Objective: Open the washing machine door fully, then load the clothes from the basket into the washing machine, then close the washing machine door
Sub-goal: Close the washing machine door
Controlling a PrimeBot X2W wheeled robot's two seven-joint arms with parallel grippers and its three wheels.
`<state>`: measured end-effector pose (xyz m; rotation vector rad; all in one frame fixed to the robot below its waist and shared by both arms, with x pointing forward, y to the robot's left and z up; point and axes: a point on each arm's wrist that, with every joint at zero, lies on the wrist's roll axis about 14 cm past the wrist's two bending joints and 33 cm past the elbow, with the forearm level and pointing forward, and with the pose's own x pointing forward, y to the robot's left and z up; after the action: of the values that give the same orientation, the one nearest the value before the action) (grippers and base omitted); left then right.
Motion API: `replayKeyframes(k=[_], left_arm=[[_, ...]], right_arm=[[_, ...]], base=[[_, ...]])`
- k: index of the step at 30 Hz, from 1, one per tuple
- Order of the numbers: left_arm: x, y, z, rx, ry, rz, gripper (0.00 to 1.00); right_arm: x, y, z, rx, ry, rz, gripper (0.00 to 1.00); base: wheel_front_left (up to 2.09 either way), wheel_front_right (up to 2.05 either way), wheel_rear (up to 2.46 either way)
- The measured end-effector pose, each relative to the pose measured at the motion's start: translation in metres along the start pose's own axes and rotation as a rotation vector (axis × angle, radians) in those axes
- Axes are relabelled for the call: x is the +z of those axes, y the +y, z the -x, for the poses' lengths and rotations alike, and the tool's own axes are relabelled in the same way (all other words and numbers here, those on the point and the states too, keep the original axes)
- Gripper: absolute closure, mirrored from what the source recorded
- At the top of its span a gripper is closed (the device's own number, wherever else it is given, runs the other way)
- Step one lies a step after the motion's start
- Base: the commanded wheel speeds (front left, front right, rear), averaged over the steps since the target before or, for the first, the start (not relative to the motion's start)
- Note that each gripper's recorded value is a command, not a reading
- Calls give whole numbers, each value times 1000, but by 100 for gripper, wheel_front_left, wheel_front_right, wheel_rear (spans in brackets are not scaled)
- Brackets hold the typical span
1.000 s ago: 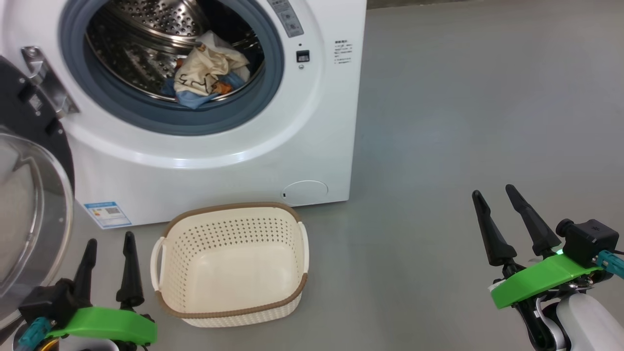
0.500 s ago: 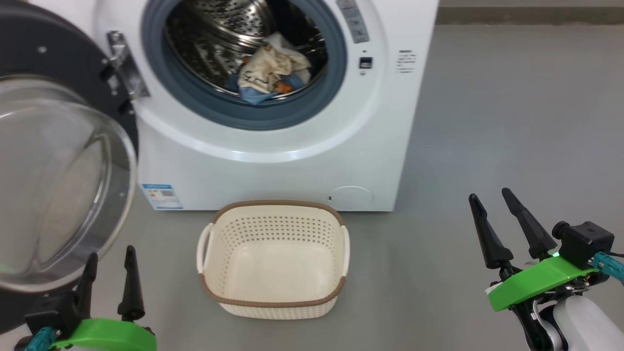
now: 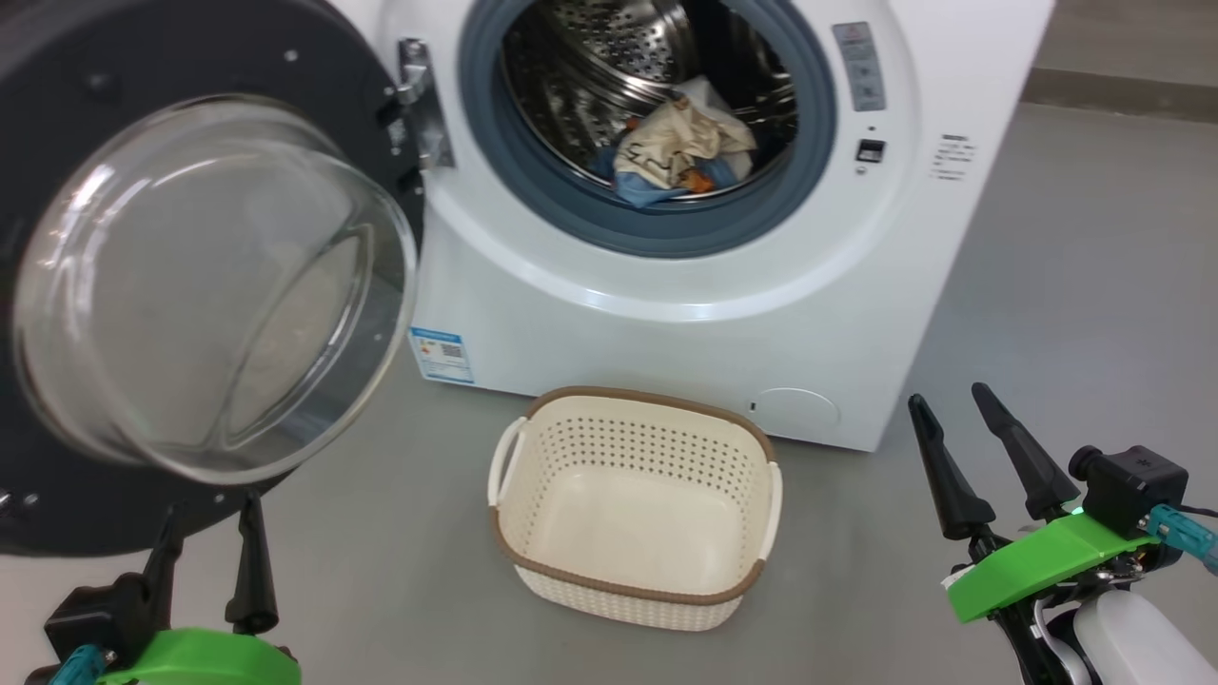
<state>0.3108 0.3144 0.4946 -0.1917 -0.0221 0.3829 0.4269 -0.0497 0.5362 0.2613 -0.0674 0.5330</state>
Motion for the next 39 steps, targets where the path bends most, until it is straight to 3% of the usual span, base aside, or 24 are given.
replayKeyframes(k=[23, 39], left_arm=[[11, 65, 43, 180, -32, -3, 0], [14, 65, 45, 173, -44, -1, 0]], right_arm=[[-26, 69, -33, 201, 69, -35, 0], [-22, 72, -31, 209, 64, -25, 0]], base=[[0, 0, 0], [0, 0, 0]])
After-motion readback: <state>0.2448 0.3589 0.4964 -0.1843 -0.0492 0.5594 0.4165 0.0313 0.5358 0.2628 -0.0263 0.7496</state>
